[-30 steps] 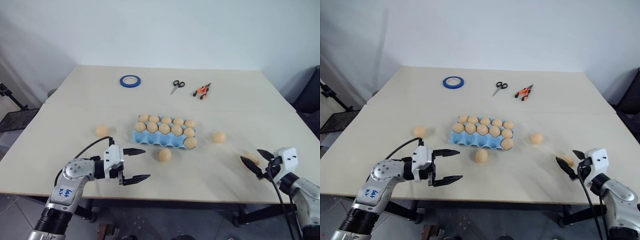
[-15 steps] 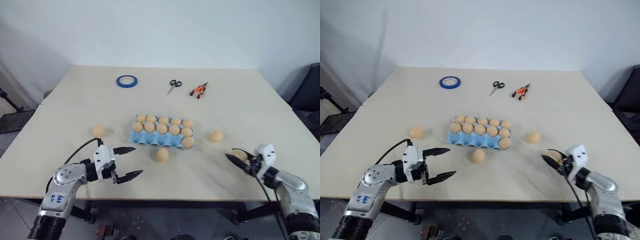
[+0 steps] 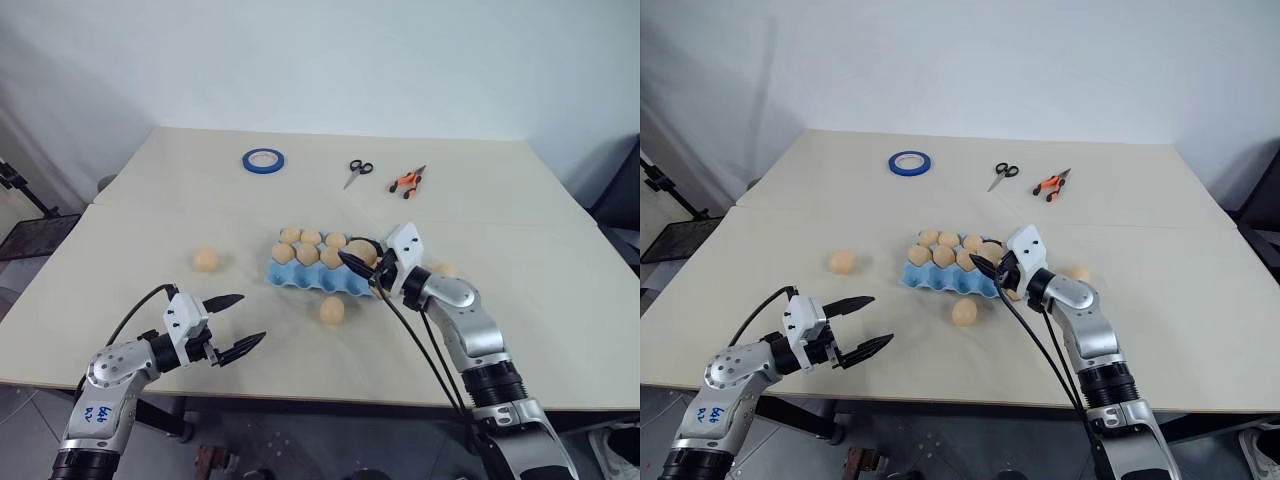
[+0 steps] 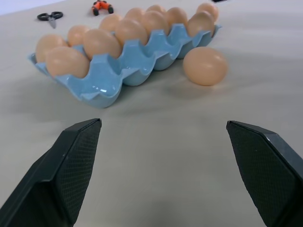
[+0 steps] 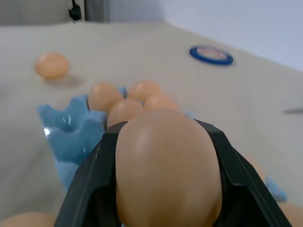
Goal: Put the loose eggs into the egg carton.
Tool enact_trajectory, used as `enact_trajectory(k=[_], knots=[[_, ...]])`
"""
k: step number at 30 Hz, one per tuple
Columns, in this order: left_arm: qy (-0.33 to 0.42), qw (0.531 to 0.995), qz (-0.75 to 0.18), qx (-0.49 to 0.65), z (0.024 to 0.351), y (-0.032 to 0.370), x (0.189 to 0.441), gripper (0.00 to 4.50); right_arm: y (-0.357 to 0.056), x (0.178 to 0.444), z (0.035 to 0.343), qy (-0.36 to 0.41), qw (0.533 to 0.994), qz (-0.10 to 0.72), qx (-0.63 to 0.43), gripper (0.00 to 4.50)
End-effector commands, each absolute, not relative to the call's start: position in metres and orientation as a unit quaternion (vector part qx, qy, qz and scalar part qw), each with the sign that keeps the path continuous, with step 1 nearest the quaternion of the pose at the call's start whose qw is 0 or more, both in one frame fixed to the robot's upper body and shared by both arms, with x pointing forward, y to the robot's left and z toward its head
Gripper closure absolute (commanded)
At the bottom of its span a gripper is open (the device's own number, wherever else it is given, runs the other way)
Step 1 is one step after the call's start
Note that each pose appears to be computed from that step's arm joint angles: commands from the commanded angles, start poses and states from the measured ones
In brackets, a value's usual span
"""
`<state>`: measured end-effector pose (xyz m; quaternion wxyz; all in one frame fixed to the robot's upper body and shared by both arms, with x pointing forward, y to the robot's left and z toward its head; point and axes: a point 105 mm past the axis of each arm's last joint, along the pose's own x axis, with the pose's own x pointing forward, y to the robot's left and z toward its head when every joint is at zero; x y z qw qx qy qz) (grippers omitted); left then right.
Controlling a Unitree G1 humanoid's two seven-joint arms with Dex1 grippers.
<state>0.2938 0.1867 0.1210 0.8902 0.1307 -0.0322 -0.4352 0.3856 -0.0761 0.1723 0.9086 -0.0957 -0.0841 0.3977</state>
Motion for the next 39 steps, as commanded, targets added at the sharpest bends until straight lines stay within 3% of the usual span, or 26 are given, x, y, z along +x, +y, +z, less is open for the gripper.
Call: enact_trajectory(k=[1,5,6,11,15,19,26,31,39], knots=[[-0.058,0.888,-0.434,0.144,0.133,0.184,0.290,0.00,-0.074,0.381,0.179,-0.095,0.904,0.408,-0.090,1.53],[-0.060,0.890,-0.429,0.144,0.135,0.185,0.289,0.00,-0.077,0.369,0.183,-0.103,0.894,0.429,-0.080,0.12],[-0.060,0.890,-0.428,0.144,0.135,0.186,0.289,0.00,-0.078,0.367,0.184,-0.104,0.893,0.431,-0.081,0.05],[-0.064,0.887,-0.434,0.144,0.137,0.181,0.292,0.00,-0.096,0.359,0.191,-0.121,0.898,0.416,-0.074,0.05],[-0.072,0.870,-0.466,0.145,0.141,0.165,0.294,0.00,-0.140,0.343,0.188,-0.130,0.914,0.377,-0.073,0.05],[-0.064,0.851,-0.499,0.154,0.135,0.151,0.295,0.00,-0.188,0.326,0.172,-0.115,0.943,0.305,-0.071,0.05],[-0.078,0.820,-0.553,0.124,0.138,0.119,0.299,0.00,-0.272,0.292,0.139,-0.094,0.988,0.110,-0.052,0.05],[-0.077,0.815,-0.561,0.123,0.137,0.111,0.306,0.00,-0.294,0.270,0.106,-0.055,0.995,0.065,-0.055,0.05],[-0.086,0.816,-0.558,0.124,0.142,0.111,0.313,0.00,-0.279,0.286,0.110,-0.064,0.990,0.099,-0.073,0.05]])
